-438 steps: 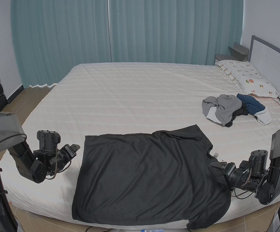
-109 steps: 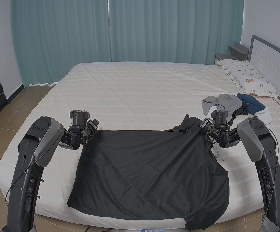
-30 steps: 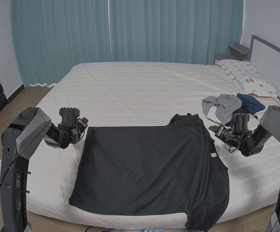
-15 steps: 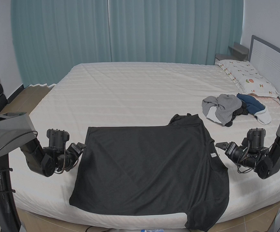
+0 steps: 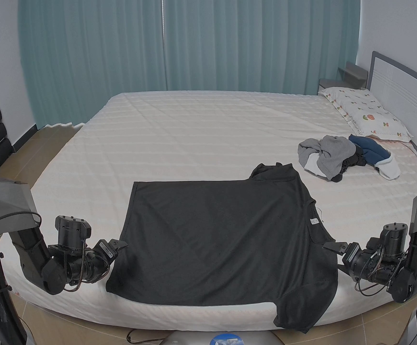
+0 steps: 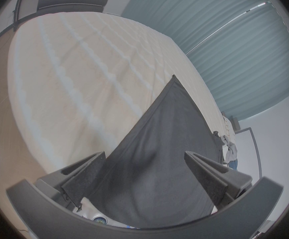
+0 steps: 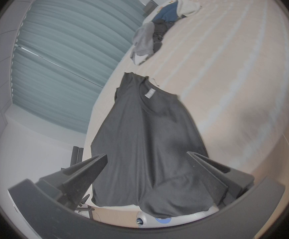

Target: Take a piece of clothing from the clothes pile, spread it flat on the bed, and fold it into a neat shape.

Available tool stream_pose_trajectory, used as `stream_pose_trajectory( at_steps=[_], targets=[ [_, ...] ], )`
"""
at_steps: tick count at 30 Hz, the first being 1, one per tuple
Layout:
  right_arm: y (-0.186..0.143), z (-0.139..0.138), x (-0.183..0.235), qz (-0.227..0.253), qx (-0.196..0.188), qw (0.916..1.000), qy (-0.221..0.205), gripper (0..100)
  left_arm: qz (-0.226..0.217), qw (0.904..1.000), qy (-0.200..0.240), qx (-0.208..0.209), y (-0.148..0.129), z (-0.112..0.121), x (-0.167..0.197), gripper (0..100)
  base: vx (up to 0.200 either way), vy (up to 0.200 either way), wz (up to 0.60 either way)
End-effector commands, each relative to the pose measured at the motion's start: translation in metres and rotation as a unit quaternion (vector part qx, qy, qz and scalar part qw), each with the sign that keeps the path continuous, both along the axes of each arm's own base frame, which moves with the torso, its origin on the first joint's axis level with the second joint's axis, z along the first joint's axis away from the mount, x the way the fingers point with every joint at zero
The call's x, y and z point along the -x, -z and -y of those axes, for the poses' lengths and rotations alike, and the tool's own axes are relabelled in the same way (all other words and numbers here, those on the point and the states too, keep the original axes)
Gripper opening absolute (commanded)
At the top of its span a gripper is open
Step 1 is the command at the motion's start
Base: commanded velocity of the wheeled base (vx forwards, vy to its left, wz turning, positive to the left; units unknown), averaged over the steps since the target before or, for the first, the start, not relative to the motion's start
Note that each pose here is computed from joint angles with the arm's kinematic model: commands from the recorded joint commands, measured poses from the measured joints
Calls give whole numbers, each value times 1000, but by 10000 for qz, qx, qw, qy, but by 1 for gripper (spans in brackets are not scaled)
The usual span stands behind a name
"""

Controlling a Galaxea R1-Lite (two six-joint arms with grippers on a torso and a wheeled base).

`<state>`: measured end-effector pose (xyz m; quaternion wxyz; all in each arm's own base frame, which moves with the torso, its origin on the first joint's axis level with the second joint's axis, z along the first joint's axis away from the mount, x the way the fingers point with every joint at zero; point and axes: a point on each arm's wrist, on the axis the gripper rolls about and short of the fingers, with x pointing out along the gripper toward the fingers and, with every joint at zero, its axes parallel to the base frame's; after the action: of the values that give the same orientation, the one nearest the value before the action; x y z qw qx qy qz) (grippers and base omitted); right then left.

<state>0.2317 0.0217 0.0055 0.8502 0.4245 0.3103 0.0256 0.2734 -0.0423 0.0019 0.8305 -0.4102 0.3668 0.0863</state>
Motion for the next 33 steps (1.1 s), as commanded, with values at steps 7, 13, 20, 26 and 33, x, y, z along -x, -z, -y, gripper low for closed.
stream_pose_trajectory(
  at_steps=[7,13,20,26,33],
  targets=[
    [8,1,7,-244,1,9997,-1,100,-44,9999,135,60,-2,0,8,100,0,0,0],
    [10,5,6,-261,56,9996,39,100,-32,9998,166,88,-3,0,8,100,0,0,0],
    [29,3,5,-442,561,9968,-368,100,-70,9997,167,147,0,-3,6,100,0,0,0],
    [51,4,-4,-592,822,9932,-570,100,-99,9989,351,307,0,-2,7,100,0,0,0],
    [48,8,-9,-450,830,9944,-475,100,-78,9988,341,336,0,-4,5,100,0,0,0]
  ],
)
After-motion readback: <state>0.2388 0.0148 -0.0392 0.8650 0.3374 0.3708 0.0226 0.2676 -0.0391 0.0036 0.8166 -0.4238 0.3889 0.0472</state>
